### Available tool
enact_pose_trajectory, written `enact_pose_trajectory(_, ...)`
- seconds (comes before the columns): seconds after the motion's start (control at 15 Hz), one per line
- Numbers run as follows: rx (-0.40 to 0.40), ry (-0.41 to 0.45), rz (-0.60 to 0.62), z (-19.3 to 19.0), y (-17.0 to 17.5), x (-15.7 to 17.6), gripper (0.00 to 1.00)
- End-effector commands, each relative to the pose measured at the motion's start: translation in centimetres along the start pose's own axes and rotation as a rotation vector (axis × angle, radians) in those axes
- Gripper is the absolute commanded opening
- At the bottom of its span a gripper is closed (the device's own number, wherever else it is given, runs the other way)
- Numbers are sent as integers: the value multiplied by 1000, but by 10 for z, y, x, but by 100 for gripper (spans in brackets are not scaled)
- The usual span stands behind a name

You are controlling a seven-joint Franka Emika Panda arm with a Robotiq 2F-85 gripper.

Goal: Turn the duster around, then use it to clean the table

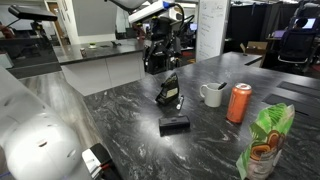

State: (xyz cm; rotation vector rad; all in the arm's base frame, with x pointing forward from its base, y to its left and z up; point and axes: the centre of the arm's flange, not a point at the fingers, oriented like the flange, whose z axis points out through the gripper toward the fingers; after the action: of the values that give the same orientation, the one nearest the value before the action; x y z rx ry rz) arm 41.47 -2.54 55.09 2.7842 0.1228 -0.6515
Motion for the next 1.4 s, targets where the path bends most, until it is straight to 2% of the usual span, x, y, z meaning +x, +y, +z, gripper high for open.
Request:
enact_pose_trajectory(0.0, 100, 93, 142, 45, 14, -26, 100)
enact_pose_trajectory(0.33, 165, 245, 349, 84, 36, -32, 100)
enact_pose_trajectory(0.4, 135, 180, 286, 60, 37, -24, 100)
enact_pose_trajectory(0.53, 149, 215, 327, 70, 40, -28, 100)
enact_pose_trajectory(0.87, 151, 225, 338, 71, 39, -32, 100)
enact_pose_trajectory(1.0, 163, 278, 349, 63, 40, -24, 100)
enact_pose_trajectory(1.13, 211, 345, 409, 58, 44, -19, 100)
enact_pose_trajectory(1.33, 353, 434, 488, 59, 47, -11, 100)
